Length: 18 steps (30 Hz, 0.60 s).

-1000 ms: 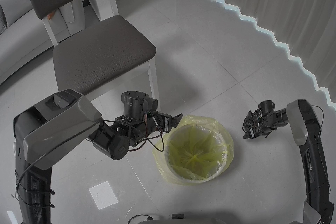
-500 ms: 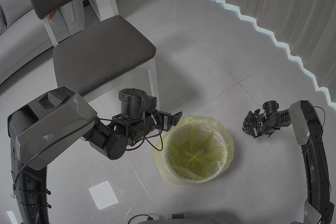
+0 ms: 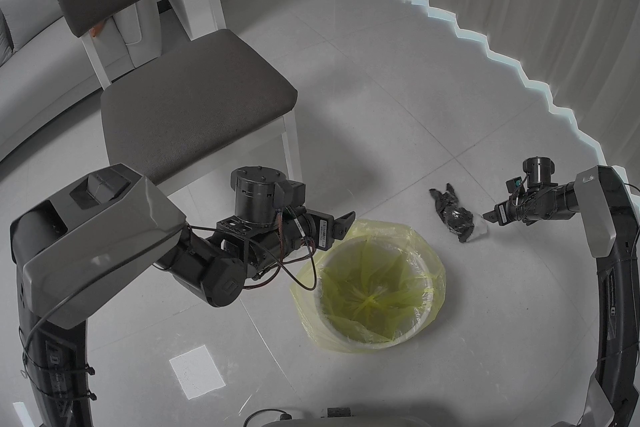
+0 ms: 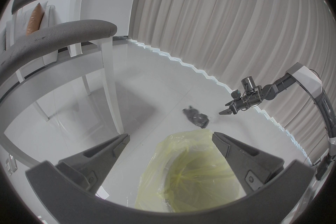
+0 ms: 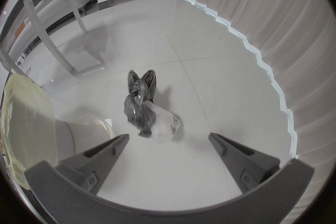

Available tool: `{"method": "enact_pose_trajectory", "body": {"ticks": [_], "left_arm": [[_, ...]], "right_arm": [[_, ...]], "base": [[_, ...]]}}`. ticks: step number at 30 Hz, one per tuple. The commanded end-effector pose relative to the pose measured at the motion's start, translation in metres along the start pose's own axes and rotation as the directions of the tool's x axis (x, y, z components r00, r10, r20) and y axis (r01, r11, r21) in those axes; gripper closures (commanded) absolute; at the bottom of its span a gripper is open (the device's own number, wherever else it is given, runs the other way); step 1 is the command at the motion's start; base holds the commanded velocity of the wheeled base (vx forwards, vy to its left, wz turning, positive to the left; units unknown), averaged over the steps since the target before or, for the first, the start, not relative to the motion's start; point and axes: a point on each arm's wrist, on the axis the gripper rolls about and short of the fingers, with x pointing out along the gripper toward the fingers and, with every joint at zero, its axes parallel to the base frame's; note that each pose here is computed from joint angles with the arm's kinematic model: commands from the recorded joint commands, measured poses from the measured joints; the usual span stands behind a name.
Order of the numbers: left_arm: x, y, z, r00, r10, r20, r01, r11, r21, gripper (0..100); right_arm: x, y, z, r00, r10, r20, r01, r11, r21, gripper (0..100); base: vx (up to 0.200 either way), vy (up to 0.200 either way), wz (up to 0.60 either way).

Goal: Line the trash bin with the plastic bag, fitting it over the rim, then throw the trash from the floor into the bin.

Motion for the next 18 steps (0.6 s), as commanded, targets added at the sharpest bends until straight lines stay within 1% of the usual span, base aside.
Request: {"method": "enact_pose_trajectory", "body": {"ticks": [1,7,10,13,14,15,17,18], "left_arm": [[-0.001,-0.001,0.002,1.000,-0.003,0.004,0.003,1.000,0.001,0],[-0.001,-0.001,0.001,1.000,-0.001,0.002,0.001,1.000,-0.001,0],[-0.002,-0.002,0.001,1.000,-0.003,0.004,0.003,1.000,-0.001,0],[-0.004,-0.002,0.002,1.000,-0.001,0.002,0.001,1.000,-0.005,0],[-0.007,-0.005,0.003,1.000,-0.004,0.000,0.004,1.000,-0.006,0],[-0.013,-0.007,0.004,1.000,-0.008,-0.002,0.008,1.000,-0.007,0],[-0.018,-0.007,0.005,1.000,-0.011,-0.002,0.011,1.000,-0.006,0],[-0.026,-0.007,0.009,1.000,-0.022,0.019,0.022,1.000,-0.008,0]], "right_arm": [[-0.004,0.003,0.007,1.000,0.001,0.016,-0.001,1.000,-0.007,0],[-0.001,0.018,0.015,0.999,0.026,0.036,-0.025,0.999,-0.030,0],[0.007,0.029,0.016,0.998,0.041,0.045,-0.039,0.999,-0.038,0],[0.016,0.034,0.017,0.997,0.045,0.057,-0.042,0.998,-0.045,0],[0.022,0.036,0.012,0.997,0.049,0.053,-0.046,0.998,-0.048,0],[0.030,0.042,0.002,0.998,0.060,0.028,-0.059,0.997,-0.046,0],[0.035,0.046,-0.003,0.998,0.068,0.014,-0.067,0.997,-0.048,0],[0.038,0.047,-0.008,0.997,0.072,0.002,-0.072,0.996,-0.046,0]], "base": [[0.000,0.000,0.00],[0.000,0.000,0.00],[0.000,0.000,0.00],[0.000,0.000,0.00],[0.000,0.000,0.00],[0.000,0.000,0.00],[0.000,0.000,0.00],[0.000,0.000,0.00]]}}
